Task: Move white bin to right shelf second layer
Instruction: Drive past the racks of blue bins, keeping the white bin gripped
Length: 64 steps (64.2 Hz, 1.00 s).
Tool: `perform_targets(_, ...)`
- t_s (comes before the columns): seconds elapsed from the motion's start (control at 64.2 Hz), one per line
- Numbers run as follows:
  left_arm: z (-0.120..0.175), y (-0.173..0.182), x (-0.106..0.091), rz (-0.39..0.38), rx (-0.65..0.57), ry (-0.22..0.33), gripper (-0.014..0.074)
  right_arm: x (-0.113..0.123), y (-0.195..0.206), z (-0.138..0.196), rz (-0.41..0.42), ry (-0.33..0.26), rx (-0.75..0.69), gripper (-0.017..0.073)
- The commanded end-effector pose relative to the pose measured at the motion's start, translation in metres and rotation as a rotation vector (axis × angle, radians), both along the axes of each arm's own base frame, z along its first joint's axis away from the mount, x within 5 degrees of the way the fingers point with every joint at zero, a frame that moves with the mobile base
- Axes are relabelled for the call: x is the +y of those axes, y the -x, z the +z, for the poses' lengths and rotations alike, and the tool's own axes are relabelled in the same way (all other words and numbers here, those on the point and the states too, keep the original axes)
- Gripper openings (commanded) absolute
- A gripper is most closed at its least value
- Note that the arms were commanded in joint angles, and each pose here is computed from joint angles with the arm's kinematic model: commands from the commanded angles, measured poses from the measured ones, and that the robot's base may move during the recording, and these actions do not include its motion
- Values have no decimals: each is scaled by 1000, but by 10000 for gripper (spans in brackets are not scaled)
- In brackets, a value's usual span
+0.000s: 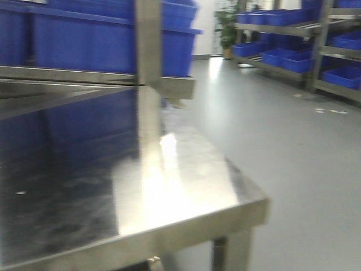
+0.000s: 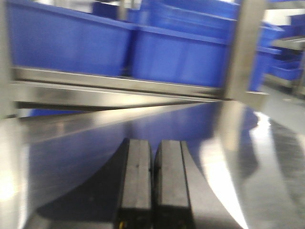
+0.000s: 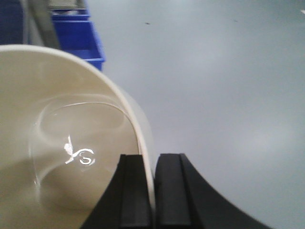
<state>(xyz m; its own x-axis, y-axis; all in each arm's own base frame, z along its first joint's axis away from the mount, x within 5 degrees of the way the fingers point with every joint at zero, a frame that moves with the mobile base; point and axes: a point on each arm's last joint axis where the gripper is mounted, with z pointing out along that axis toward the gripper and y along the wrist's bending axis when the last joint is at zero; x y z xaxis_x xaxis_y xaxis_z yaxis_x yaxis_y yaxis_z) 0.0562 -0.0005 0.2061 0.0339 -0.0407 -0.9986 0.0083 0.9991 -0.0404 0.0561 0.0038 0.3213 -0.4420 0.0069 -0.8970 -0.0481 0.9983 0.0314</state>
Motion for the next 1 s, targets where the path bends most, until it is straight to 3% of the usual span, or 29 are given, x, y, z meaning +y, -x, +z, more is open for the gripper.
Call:
perform_targets(0.0, -1, 1, 1, 7, -72, 11, 85, 0, -3, 15, -5, -7, -108, 48)
perform_targets(0.981, -1, 1, 1, 7, -72, 11, 85, 0, -3, 15, -5, -7, -108, 48)
